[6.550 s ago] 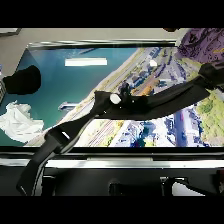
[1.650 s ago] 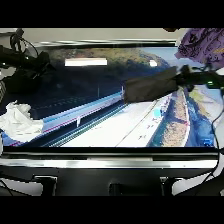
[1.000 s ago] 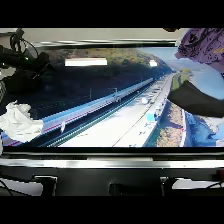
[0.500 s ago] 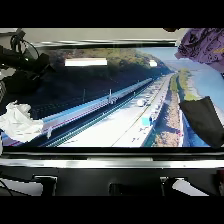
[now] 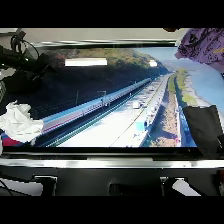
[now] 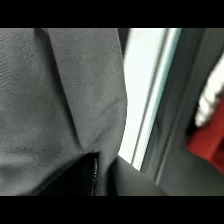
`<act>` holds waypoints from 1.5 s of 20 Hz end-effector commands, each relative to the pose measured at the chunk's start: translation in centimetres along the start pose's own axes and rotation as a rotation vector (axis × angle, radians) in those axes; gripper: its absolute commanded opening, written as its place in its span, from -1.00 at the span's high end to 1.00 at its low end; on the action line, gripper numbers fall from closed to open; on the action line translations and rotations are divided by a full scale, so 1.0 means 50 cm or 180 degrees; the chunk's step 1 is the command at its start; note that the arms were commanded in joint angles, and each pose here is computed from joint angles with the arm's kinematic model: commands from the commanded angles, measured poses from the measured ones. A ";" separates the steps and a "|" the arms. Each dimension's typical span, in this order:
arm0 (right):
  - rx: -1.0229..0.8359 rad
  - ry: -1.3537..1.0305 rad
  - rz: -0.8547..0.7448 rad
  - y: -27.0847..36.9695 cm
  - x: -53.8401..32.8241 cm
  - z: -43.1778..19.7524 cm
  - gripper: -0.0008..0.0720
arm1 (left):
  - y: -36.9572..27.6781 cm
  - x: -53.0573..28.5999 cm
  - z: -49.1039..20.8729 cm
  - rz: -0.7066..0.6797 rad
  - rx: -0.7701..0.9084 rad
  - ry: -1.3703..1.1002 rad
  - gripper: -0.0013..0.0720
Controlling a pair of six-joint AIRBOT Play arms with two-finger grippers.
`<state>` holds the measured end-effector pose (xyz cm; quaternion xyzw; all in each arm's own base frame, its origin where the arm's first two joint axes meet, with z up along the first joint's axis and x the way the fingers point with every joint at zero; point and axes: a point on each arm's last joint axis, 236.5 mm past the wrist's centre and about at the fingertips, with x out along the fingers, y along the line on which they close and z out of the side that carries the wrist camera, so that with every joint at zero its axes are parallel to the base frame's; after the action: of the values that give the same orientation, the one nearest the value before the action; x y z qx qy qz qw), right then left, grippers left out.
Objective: Fold the clothes and pants, and hang the long-sleeved shirts on hangers.
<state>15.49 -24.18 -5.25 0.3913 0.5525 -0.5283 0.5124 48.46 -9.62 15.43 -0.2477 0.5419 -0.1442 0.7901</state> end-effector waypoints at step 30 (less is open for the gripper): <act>-0.4470 -0.1112 0.3015 0.548 -0.541 -0.702 0.88 | -0.009 -0.111 -0.117 0.0772 0.0784 -0.0681 0.91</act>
<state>42.75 13.52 13.38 0.1145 0.4377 0.1141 0.8845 41.85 -8.98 18.08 -0.1059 0.4809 -0.0899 0.8657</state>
